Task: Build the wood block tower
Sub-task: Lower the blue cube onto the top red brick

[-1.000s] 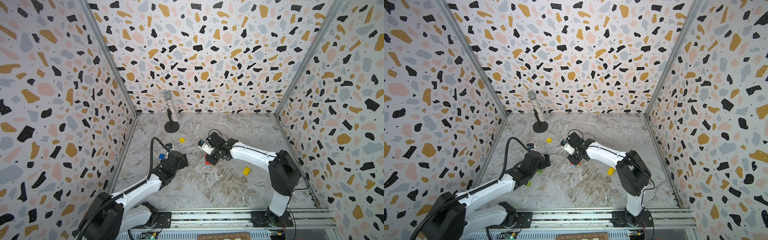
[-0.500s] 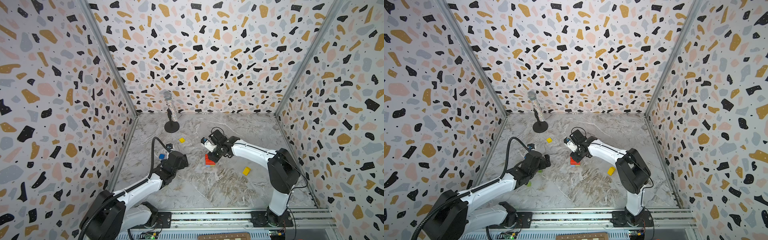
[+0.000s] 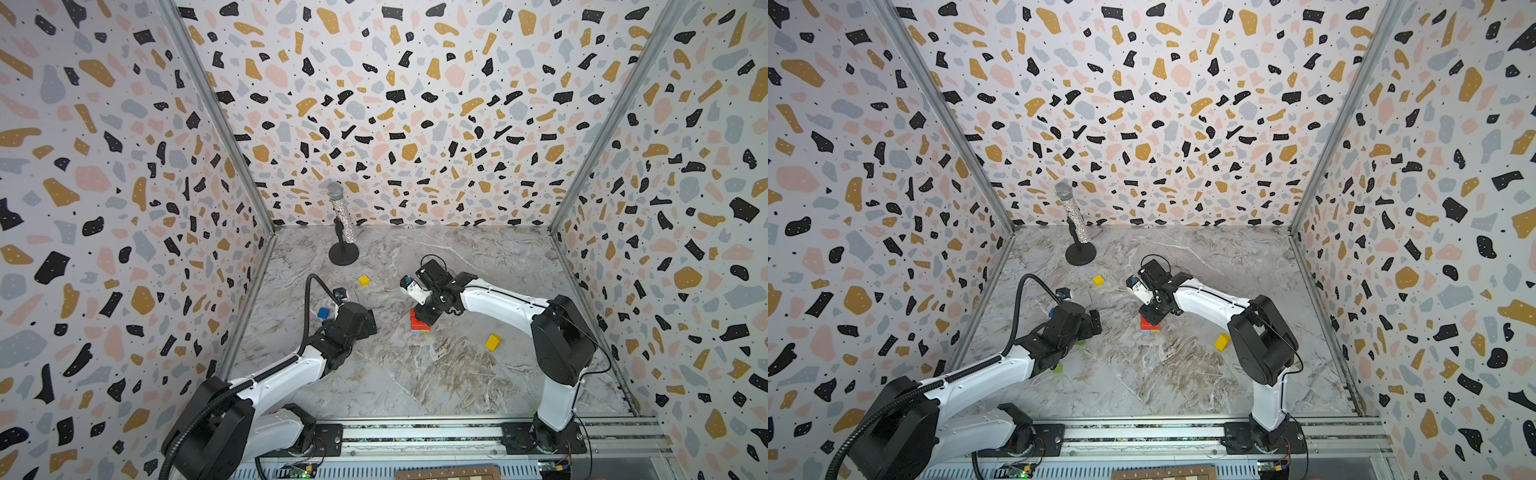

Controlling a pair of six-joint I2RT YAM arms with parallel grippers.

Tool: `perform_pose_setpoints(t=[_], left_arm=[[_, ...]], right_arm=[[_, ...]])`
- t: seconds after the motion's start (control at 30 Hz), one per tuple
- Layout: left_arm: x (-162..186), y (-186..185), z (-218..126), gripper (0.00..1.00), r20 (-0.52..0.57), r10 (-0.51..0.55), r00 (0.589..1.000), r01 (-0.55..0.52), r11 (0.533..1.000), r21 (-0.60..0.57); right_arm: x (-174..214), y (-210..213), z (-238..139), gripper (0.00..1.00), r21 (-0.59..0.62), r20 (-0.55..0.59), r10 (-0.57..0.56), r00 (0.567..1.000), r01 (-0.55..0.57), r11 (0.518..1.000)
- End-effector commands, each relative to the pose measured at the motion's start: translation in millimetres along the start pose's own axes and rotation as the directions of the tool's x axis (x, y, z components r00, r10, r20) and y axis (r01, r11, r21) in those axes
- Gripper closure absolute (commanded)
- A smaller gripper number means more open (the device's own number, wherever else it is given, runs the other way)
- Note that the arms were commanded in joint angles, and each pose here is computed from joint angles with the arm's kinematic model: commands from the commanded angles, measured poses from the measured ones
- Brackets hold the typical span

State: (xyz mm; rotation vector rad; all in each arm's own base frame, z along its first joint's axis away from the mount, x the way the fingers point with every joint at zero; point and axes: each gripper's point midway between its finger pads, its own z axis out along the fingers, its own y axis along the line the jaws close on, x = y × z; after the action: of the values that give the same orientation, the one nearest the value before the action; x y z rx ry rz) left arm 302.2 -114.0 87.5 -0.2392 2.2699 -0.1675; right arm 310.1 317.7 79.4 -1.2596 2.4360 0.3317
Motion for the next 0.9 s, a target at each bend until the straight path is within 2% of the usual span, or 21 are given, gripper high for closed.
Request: perform_pose_setpoints(t=[0.0,0.73,0.87], left_arm=[[-7.0,-2.1,0.5,0.0,0.024,0.001,1.0,-0.001,1.0,0.006],[-5.0,-3.8,2.1,0.0,0.018,-0.014,1.0,0.014,1.0,0.017],[-4.6,-3.4,1.7,0.0,0.016,-0.011,1.0,0.011,1.0,0.015]], right_arm=[[-7.0,0.0,-4.9,0.7,0.0,0.003,-0.005,1.0,0.005,1.0],[-7.9,3.3,-2.3,0.65,-0.005,0.001,-0.01,1.0,0.01,1.0],[-6.9,3.3,-2.9,0.57,-0.004,0.0,-0.011,1.0,0.011,1.0]])
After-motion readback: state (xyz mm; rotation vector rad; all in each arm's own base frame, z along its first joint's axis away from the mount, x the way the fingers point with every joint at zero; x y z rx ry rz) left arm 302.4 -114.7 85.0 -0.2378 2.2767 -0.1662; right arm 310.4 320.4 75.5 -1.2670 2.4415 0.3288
